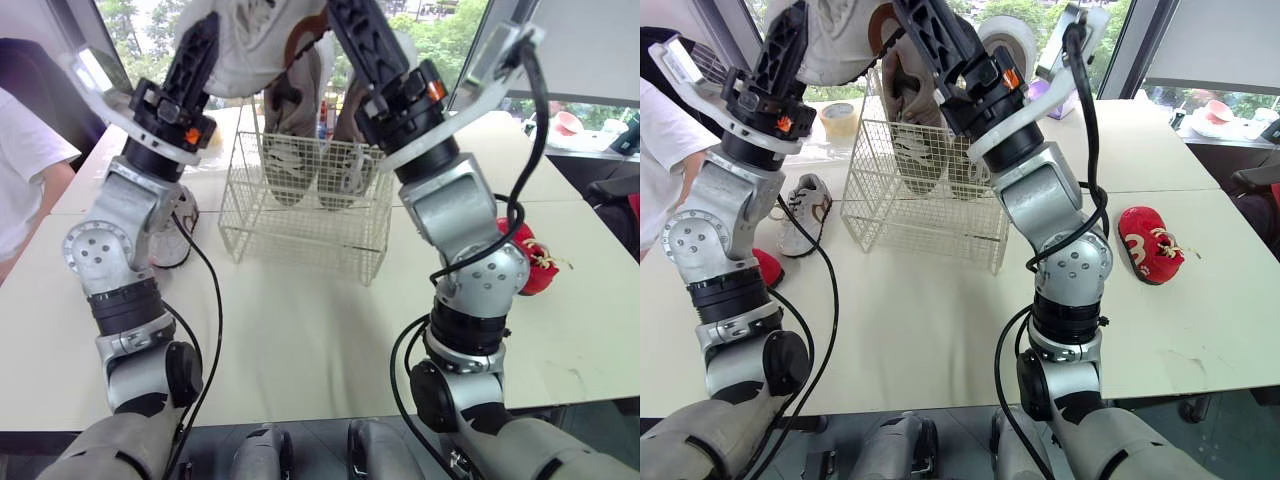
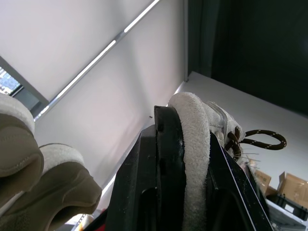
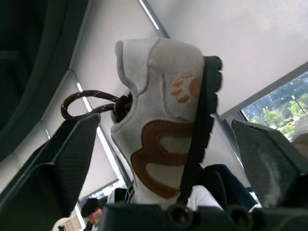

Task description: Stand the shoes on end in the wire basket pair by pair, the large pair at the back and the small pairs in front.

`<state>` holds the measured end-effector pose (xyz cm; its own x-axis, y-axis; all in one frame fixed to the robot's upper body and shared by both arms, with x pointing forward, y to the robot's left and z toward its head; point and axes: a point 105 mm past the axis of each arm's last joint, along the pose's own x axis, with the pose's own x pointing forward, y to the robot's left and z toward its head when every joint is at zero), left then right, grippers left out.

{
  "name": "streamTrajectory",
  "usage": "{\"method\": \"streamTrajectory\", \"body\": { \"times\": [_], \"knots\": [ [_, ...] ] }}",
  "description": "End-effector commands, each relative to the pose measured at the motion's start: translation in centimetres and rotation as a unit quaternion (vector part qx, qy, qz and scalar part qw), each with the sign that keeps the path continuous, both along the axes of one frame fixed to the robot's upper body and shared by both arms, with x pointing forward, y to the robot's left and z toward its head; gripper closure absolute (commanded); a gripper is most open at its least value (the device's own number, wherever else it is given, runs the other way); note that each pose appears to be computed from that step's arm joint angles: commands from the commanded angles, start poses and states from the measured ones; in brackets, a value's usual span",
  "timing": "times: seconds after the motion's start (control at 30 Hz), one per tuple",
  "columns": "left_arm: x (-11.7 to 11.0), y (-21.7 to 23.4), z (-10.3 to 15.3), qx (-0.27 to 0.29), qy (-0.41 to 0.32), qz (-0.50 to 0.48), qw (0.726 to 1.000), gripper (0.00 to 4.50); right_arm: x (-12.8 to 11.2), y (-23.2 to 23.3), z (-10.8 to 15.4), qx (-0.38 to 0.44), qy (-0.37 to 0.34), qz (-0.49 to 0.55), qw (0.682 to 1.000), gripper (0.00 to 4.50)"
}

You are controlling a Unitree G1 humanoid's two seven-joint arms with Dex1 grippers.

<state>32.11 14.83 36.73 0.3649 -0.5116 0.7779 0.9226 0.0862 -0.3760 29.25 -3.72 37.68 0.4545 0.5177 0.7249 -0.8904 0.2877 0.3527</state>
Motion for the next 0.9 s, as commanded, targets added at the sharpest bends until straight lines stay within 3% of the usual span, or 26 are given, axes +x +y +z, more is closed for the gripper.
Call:
{"method": "streamTrajectory", "body": {
  "times": [0.03, 0.33, 0.57, 0.87, 0.9],
  "knots": [
    [-1.3, -0.8, 1.4, 0.002, -0.035, -0.021, 0.999, 4.22, -0.8, -1.2, 1.0, 0.015, -0.025, -0.008, 1.000, 0.02],
    [-2.0, -1.8, 0.8, 0.013, -0.038, -0.043, 0.998, 4.22, 0.1, -2.8, 1.1, 0.019, -0.028, -0.039, 0.999, 0.02],
    [-1.1, -2.8, -0.9, 0.060, -0.014, -0.023, 0.998, 4.22, -1.3, -1.8, 1.8, 0.034, -0.047, 0.016, 0.998, 0.02],
    [-0.6, -2.7, -0.9, 0.057, -0.008, -0.013, 0.998, 4.22, -2.1, -1.0, 1.9, 0.028, -0.047, 0.031, 0.998, 0.02],
    [-0.6, -2.7, -1.0, 0.060, -0.009, -0.014, 0.998, 4.22, -2.0, -1.0, 1.8, 0.027, -0.046, 0.030, 0.998, 0.26]
  ]
}}
